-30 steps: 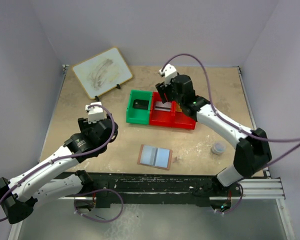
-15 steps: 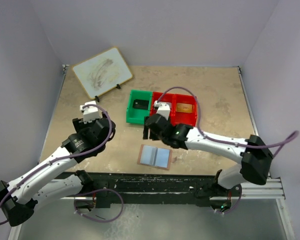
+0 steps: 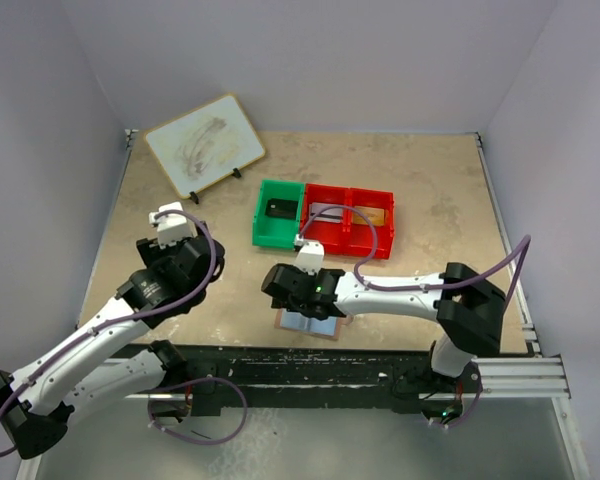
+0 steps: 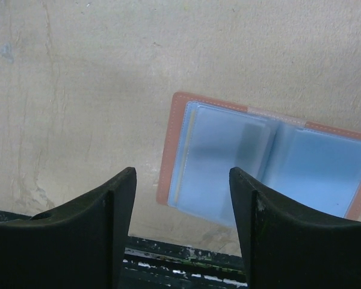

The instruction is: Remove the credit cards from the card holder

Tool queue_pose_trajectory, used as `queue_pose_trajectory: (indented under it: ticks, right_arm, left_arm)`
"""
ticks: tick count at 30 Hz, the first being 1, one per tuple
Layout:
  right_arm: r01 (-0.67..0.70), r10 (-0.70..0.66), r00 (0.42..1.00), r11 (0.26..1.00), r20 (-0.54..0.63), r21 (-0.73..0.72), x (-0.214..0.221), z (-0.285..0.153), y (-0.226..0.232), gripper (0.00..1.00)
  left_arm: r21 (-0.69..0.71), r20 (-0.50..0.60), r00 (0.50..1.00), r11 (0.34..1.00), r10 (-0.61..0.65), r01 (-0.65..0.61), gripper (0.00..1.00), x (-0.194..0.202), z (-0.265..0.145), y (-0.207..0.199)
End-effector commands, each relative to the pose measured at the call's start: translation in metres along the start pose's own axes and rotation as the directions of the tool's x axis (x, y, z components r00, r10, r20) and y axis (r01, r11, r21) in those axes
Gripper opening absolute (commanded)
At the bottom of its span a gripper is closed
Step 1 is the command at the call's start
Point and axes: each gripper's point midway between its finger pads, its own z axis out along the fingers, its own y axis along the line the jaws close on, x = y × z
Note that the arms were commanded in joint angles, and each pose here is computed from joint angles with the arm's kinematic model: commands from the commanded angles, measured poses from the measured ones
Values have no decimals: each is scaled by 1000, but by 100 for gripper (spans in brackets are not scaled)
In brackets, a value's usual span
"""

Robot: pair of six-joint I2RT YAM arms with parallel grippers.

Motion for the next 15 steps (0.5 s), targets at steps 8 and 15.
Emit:
queue_pose_trajectory:
  ticks: [8,15]
  right_arm:
    - [-28,35,998,991,-57,129,23,12,-25,66]
    - [9,3,997,986,-72,167,29,21,-33,68]
  left_arm:
    - [-19,16,1000,1000,-20,20,83,-10,1,-1]
    - [-21,16,1000,1000,-21,22,83,-10,2,0]
